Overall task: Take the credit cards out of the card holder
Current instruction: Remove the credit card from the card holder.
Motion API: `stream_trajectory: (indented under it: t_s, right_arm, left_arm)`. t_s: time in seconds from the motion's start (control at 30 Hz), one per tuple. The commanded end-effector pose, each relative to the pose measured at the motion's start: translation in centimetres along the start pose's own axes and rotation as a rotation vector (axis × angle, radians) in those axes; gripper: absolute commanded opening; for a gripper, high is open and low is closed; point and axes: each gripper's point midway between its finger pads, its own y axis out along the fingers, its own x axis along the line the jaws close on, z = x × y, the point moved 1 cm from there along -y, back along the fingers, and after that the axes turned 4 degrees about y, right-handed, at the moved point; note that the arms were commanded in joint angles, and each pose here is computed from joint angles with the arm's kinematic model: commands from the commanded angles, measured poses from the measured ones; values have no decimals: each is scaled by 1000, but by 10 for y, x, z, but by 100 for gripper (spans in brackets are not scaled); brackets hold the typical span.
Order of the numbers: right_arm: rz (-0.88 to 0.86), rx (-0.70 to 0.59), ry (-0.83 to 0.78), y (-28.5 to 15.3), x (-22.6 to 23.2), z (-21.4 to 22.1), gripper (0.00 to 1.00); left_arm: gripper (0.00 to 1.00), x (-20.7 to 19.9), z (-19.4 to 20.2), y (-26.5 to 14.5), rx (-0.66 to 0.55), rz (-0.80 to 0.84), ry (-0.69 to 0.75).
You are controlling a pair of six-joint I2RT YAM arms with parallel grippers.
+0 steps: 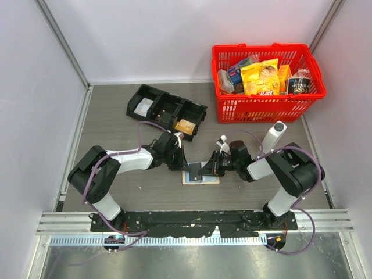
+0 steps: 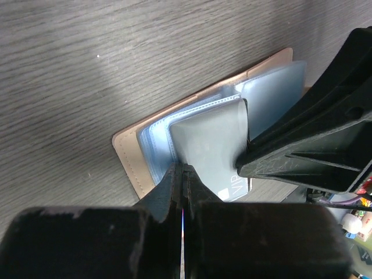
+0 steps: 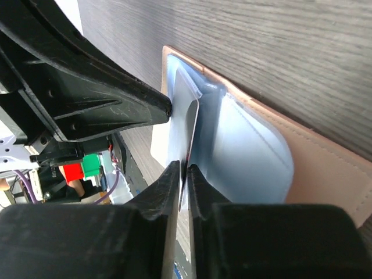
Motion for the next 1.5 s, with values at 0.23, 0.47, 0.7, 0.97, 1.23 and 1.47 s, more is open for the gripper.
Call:
stream_trajectory:
  t_s: [0.23,0.47,0.7,0.97,1.23,1.47]
  right_arm:
    - [-92,-18,-23,20,23,-11,32]
    - [-139,-33,-8,22,35,-12,24]
    - [-172,-42,-40,8,45,-9,22]
    - [-172,-77,-44,-8,43,-14,22]
    - [-61,-75,-61,-16,20,-13,15]
    - [42,-91,-56,-32,-2,-15,1]
  left_arm:
    - [0,28,20,8,42,-100,16]
    - [0,37,26,8,53,-138,21]
    - [0,60,32,4,71,-259,33]
    - [0,65,33,3,79,-286,32]
    - [0,62,32,4,73,-269,33]
    - [0,58,31,4,72,-248,29]
